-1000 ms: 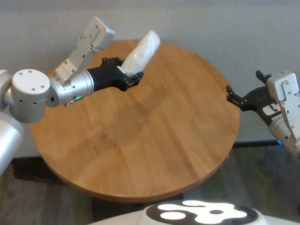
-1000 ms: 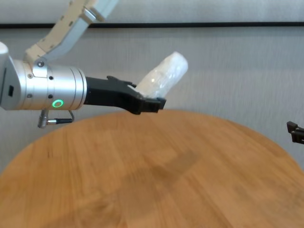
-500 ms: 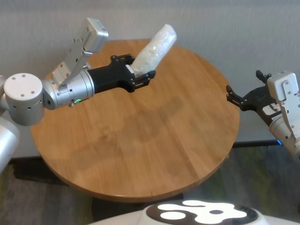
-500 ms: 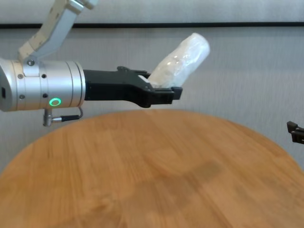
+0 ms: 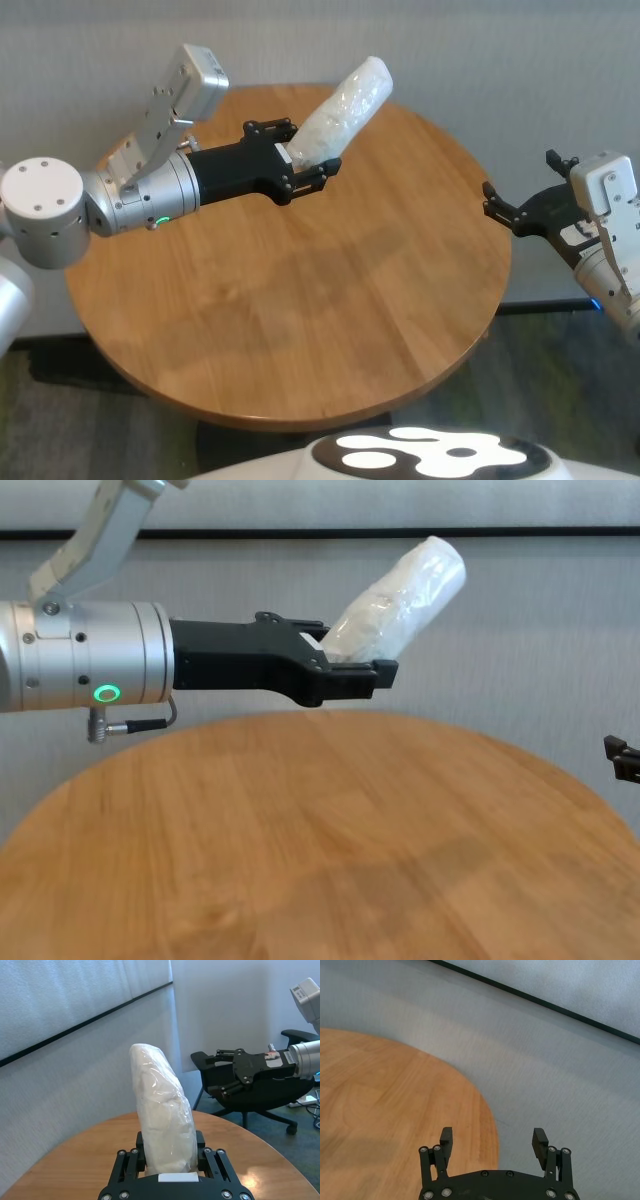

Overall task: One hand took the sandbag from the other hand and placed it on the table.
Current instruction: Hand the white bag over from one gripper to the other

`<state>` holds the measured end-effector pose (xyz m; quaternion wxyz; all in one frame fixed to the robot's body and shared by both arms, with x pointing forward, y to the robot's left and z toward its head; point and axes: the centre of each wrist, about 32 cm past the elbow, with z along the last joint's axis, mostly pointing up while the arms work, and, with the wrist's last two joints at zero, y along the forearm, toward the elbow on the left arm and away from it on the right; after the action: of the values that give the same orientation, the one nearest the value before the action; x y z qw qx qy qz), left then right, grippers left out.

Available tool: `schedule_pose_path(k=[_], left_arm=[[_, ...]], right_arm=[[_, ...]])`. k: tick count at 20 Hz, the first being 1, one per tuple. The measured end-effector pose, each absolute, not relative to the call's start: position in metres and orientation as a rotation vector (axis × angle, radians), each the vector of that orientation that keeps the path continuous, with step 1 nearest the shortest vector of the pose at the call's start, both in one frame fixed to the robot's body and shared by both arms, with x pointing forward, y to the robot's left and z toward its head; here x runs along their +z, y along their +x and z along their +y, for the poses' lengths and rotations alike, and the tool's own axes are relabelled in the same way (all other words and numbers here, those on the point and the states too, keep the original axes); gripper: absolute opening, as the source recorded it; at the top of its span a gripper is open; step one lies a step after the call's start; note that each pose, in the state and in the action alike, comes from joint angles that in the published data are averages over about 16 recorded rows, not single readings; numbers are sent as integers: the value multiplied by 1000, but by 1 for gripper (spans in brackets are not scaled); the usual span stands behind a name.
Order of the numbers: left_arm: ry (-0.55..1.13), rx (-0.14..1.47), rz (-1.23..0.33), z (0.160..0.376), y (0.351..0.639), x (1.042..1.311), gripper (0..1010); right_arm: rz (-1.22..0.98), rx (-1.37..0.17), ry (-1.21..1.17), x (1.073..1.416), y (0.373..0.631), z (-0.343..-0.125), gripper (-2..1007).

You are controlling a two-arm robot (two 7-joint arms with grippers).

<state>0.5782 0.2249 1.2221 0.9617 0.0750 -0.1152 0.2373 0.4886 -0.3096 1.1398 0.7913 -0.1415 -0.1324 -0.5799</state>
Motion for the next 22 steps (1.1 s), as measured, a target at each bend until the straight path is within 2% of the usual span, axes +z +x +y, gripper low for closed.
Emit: schedule_pose_path(k=[22], left_arm=[[161, 458, -243, 229, 577, 1230, 579]], right_arm=[[-285, -1248, -304, 1140, 489, -310, 1002]])
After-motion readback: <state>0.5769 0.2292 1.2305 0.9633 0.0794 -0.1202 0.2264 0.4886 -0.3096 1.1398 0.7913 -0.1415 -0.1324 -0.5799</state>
